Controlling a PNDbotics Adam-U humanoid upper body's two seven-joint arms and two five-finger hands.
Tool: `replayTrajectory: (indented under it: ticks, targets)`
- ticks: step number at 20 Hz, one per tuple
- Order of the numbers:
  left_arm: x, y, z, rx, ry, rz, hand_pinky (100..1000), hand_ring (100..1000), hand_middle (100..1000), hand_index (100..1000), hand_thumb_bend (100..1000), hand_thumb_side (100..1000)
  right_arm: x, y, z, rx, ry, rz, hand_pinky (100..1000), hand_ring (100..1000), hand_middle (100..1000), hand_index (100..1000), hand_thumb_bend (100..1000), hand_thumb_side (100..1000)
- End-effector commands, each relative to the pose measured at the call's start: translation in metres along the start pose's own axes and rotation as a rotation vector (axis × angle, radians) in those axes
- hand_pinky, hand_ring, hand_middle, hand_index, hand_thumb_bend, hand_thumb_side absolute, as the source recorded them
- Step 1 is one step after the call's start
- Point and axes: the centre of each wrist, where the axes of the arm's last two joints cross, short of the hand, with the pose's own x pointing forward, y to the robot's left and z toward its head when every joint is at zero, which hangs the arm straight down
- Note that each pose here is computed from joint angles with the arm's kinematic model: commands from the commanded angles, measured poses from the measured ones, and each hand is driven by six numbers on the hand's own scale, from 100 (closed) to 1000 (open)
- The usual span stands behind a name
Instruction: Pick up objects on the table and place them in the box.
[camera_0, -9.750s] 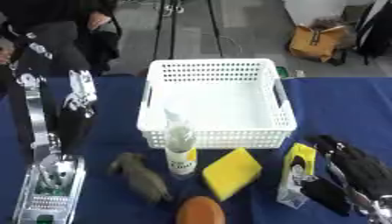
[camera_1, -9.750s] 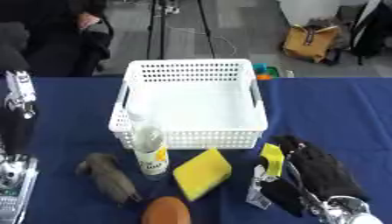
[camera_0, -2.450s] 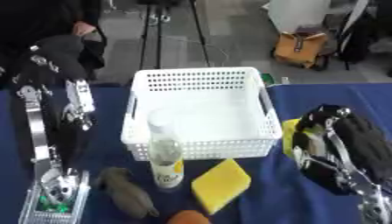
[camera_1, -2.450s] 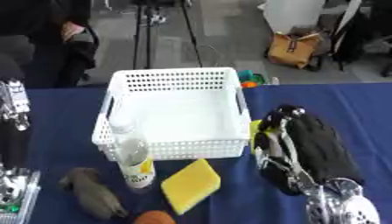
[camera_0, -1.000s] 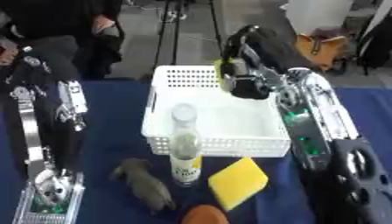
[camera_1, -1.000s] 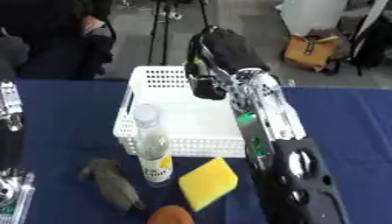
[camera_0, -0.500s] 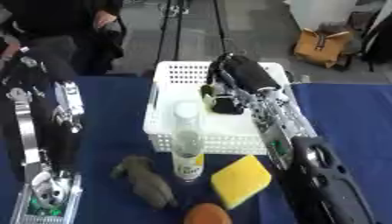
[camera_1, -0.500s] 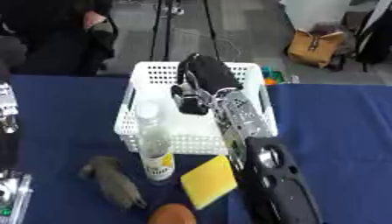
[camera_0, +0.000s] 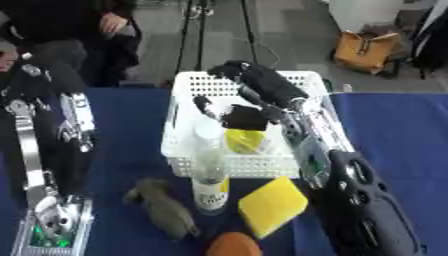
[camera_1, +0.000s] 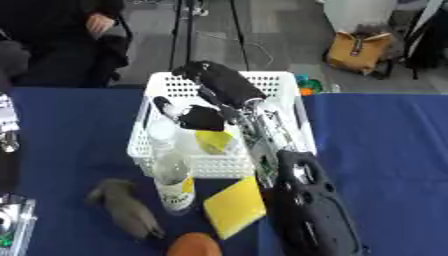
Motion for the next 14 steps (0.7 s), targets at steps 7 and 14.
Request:
replayTrajectory:
  ticks: [7,14]
  targets:
    - [-0.003,0.013,-0.003,0.019,0.002,-0.062,748,719,676,750,100,736,0.024,-0.137,0.052,-0.599,-0.110,-0.081,671,886,754,894,149,1000]
    - [-0.010,0.023,-0.002,0.031,0.015,-0.131,756,723,680,754,100,707,0.035,-0.161,0.123,-0.763,-0.098,-0.064,683,881,762,894,100,1000]
